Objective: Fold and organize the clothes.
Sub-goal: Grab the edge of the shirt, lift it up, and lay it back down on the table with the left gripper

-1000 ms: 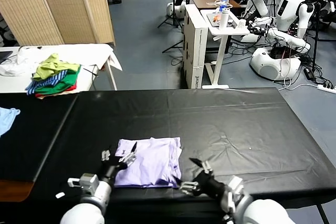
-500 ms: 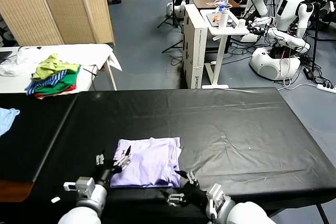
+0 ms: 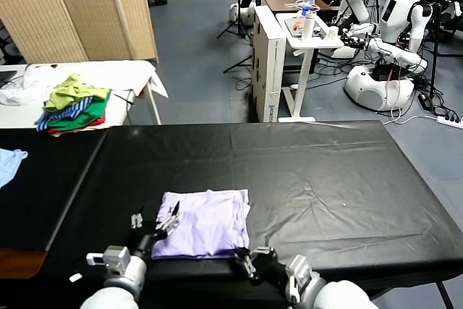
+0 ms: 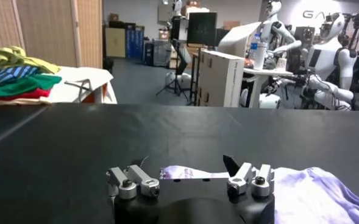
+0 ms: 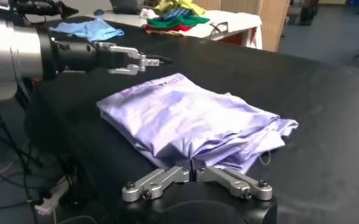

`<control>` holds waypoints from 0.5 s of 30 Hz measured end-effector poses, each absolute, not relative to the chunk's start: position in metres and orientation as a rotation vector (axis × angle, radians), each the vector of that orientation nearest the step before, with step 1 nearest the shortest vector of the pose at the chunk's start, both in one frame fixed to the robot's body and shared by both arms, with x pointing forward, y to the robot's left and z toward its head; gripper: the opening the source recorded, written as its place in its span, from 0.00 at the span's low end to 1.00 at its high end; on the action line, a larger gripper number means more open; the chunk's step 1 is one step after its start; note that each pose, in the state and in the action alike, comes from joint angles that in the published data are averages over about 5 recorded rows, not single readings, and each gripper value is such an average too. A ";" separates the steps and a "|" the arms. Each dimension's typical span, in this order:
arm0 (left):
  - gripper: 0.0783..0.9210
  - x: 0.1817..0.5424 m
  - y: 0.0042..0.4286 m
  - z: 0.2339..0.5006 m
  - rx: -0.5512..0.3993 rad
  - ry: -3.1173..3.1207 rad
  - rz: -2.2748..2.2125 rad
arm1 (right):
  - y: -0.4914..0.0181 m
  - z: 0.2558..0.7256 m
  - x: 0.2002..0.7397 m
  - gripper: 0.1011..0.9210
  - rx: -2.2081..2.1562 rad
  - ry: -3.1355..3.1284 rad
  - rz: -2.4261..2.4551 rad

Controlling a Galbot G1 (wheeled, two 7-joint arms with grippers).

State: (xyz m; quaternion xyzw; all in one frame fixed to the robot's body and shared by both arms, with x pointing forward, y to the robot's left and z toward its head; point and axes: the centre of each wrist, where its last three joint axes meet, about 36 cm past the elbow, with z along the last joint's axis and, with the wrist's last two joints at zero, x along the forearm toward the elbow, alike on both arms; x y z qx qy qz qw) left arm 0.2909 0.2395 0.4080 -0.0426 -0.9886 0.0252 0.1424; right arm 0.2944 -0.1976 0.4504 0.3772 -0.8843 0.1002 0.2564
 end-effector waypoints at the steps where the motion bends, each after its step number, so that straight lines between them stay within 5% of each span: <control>1: 0.98 0.291 0.240 0.407 -0.121 -2.853 0.070 | -0.199 0.452 0.294 0.06 1.012 -2.396 0.281; 7: 0.98 0.292 0.241 0.400 -0.099 -2.858 0.066 | -0.204 0.461 0.292 0.16 0.960 -2.392 0.295; 15: 0.98 0.293 0.249 0.388 -0.043 -2.865 0.105 | -0.213 0.477 0.278 0.75 0.926 -2.395 0.257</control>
